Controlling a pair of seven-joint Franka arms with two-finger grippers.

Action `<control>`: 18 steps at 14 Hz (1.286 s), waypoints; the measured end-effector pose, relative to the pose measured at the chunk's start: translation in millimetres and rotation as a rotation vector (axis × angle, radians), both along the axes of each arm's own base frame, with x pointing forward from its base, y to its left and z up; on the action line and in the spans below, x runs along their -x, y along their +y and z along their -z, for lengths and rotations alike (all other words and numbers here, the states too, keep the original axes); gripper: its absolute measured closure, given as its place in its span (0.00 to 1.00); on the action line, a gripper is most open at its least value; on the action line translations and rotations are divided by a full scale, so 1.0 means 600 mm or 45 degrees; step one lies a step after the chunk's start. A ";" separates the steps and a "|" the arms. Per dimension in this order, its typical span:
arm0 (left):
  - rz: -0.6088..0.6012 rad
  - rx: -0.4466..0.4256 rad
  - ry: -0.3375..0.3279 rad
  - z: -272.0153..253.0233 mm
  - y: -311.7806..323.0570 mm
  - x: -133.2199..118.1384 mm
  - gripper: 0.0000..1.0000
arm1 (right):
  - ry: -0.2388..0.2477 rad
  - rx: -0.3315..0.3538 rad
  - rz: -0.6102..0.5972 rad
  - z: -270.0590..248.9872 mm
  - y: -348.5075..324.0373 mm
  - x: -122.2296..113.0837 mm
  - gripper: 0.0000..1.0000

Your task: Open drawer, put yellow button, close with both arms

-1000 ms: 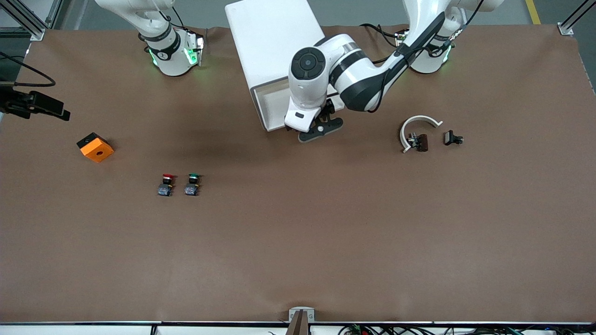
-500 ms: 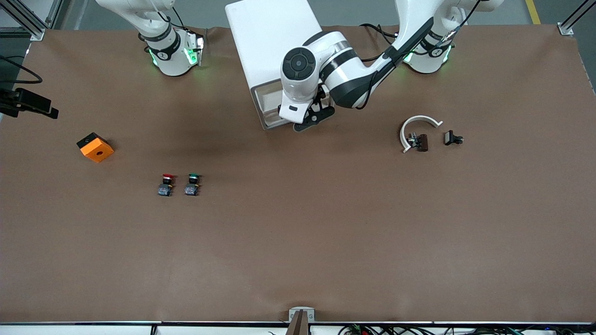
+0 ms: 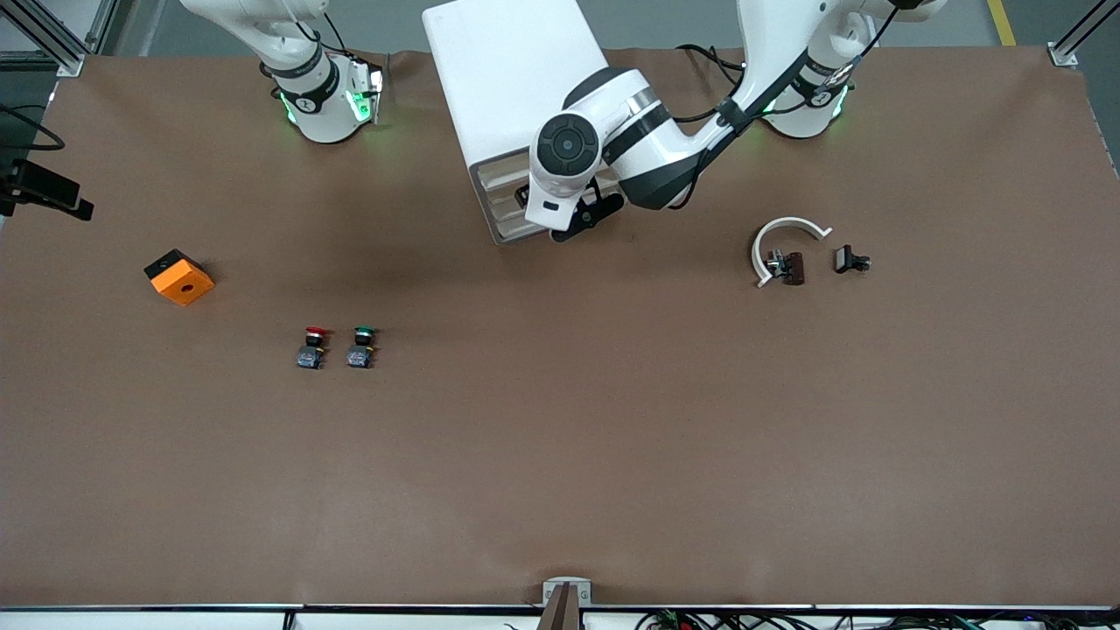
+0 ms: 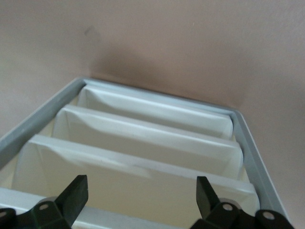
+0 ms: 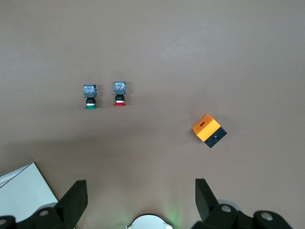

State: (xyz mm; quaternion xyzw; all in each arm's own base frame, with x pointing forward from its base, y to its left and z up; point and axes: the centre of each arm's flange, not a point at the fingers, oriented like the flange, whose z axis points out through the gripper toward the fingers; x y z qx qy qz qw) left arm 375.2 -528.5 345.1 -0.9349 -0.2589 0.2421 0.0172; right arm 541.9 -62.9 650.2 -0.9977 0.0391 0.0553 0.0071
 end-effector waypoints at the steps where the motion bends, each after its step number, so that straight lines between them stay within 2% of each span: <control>1: -0.009 0.007 0.022 0.000 -0.002 0.003 0.00 | -0.004 0.000 0.004 -0.001 -0.002 0.000 0.00; 5: -0.012 0.010 0.046 0.005 -0.001 0.003 0.00 | -0.024 -0.004 0.029 -0.006 -0.019 0.005 0.00; 11: -0.034 0.039 0.034 -0.013 -0.002 -0.013 0.00 | -0.055 -0.014 0.019 -0.037 -0.008 0.048 0.00; 14: -0.070 0.035 0.015 -0.035 0.020 -0.056 0.00 | -0.052 -0.016 0.015 -0.037 -0.004 0.060 0.00; 18: -0.103 0.033 -0.046 -0.102 0.115 -0.172 0.00 | -0.059 -0.019 -0.007 -0.035 0.012 0.071 0.00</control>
